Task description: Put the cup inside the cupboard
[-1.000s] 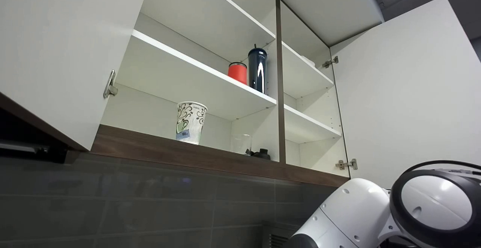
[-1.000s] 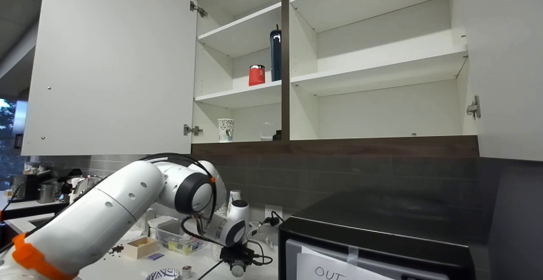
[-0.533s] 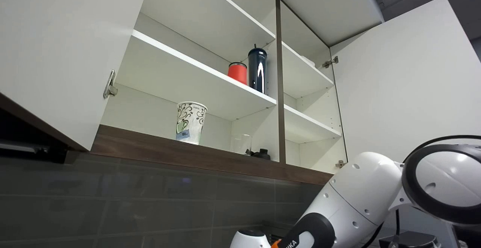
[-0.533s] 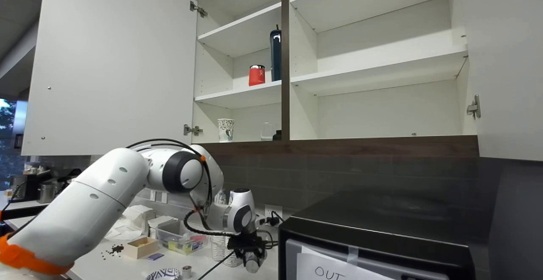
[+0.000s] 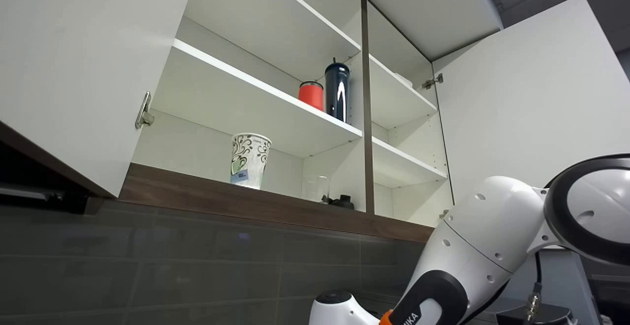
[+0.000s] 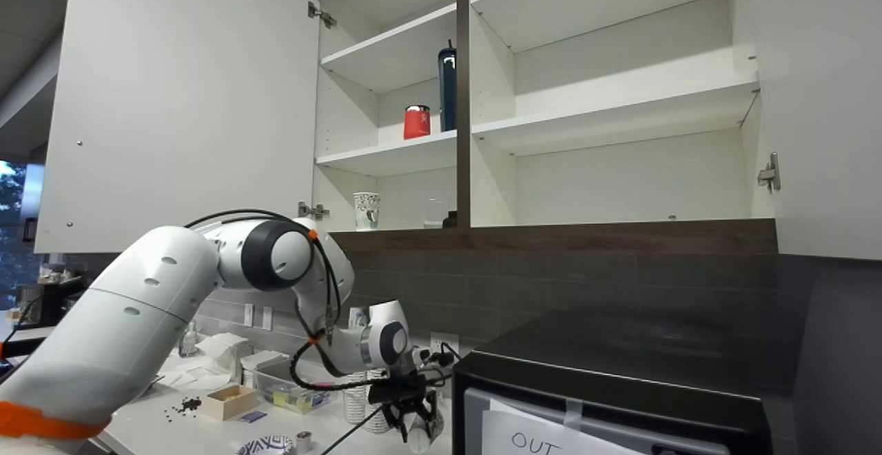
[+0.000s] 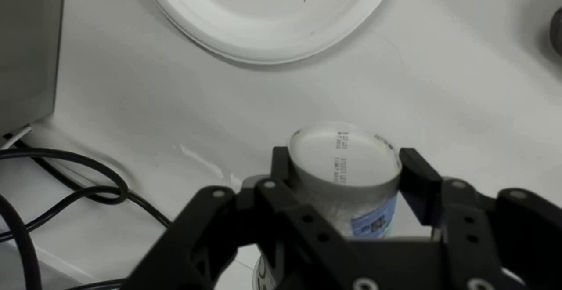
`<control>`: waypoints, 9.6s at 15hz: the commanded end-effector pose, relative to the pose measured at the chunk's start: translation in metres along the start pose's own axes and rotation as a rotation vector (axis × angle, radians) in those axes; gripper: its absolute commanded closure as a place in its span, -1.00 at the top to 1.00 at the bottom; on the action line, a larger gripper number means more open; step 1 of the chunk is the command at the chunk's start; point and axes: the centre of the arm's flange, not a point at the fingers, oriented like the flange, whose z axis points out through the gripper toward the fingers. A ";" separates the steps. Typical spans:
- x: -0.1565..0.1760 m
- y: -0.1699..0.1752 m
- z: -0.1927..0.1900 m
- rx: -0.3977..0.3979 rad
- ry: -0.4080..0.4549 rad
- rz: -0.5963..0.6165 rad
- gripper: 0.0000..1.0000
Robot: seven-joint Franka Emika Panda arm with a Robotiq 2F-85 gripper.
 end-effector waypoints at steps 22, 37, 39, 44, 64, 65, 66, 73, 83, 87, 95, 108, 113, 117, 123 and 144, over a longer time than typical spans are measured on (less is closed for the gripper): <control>0.037 -0.057 -0.011 0.059 -0.161 0.680 1.00; 0.070 -0.076 0.036 -0.177 -0.216 1.022 1.00; 0.077 -0.071 0.041 -0.188 -0.187 1.022 1.00; 0.088 -0.056 0.055 -0.211 -0.171 1.063 1.00; 0.082 -0.022 0.074 -0.280 -0.322 1.099 -0.57; 0.082 -0.021 0.072 -0.283 -0.326 1.099 -0.71; 0.081 -0.019 0.070 -0.280 -0.327 1.100 -0.88; 0.077 -0.012 0.043 -0.226 -0.305 1.110 -0.99; 0.056 0.002 -0.011 0.018 0.102 0.993 -0.99; 0.033 0.017 -0.020 0.135 0.284 0.918 -0.99; -0.028 0.016 -0.008 0.372 0.407 0.869 -0.99; -0.058 0.031 0.003 0.459 0.491 0.921 -0.99; -0.048 0.027 -0.004 0.464 0.526 0.920 -0.96; -0.047 0.026 -0.004 0.474 0.535 0.919 -0.99; -0.046 0.037 0.021 0.374 0.673 0.961 -0.99; -0.047 0.049 0.053 0.316 0.695 1.078 0.27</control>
